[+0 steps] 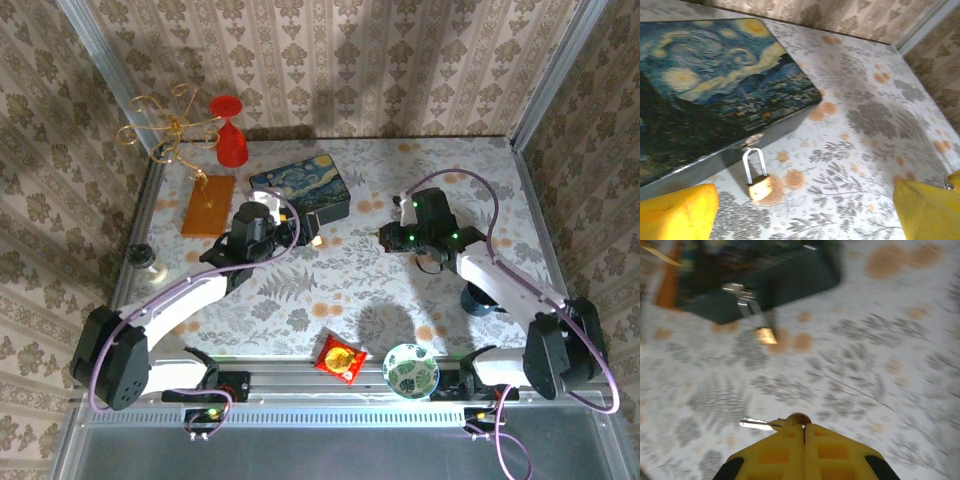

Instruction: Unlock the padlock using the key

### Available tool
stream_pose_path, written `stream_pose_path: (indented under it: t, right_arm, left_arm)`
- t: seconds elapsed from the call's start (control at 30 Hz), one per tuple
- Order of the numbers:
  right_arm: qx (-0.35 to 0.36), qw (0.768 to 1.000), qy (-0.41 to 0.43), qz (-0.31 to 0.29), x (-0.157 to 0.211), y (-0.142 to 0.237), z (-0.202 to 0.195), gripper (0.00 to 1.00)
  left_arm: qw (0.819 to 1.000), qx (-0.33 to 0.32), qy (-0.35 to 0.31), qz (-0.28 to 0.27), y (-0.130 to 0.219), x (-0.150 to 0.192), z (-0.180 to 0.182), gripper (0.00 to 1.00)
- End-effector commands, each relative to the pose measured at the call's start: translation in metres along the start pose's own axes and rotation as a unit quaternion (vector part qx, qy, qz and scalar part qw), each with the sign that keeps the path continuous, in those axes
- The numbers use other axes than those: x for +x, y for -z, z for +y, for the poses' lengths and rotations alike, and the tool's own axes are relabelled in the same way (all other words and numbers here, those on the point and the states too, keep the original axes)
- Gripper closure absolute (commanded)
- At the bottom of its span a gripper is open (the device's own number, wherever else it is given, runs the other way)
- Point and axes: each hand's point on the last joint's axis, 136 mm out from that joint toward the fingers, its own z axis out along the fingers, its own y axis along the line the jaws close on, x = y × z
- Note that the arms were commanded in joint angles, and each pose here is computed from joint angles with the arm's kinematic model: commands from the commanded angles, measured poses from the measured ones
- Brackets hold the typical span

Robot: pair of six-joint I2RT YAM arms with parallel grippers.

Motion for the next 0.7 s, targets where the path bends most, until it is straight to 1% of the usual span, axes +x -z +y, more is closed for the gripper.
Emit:
stream_pose_path:
  t: [0.0,0.2,0.33,0.47,0.57,0.67]
  right_arm:
    - [-0.079,0.995,0.036,-0.050,-0.018,0.012,0.042,1.00]
    - [-0.095,0.990,0.062,-0.089,-0.028,0.020,0.064,1.00]
    - [-0.090,0.988,0.068,-0.101,-0.033,0.021,0.069,1.00]
    - [-0.084,0.988,0.070,-0.109,-0.037,0.022,0.072,1.00]
    - [-0.080,0.988,0.071,-0.110,-0.038,0.022,0.072,1.00]
    - [-0.079,0.988,0.072,-0.111,-0.039,0.023,0.073,1.00]
  left_arm:
    - [0.996,0.085,0.002,0.016,0.003,-0.011,-0.037,0.14]
    - [0.980,0.194,-0.017,0.037,0.001,-0.005,-0.086,0.24]
    - [0.969,0.237,-0.040,0.047,0.001,0.000,-0.111,0.31]
    - [0.962,0.260,-0.065,0.045,0.001,0.001,-0.128,0.34]
    - [0.961,0.261,-0.074,0.047,-0.001,0.001,-0.132,0.35]
    - [0.961,0.259,-0.077,0.049,-0.003,0.003,-0.131,0.39]
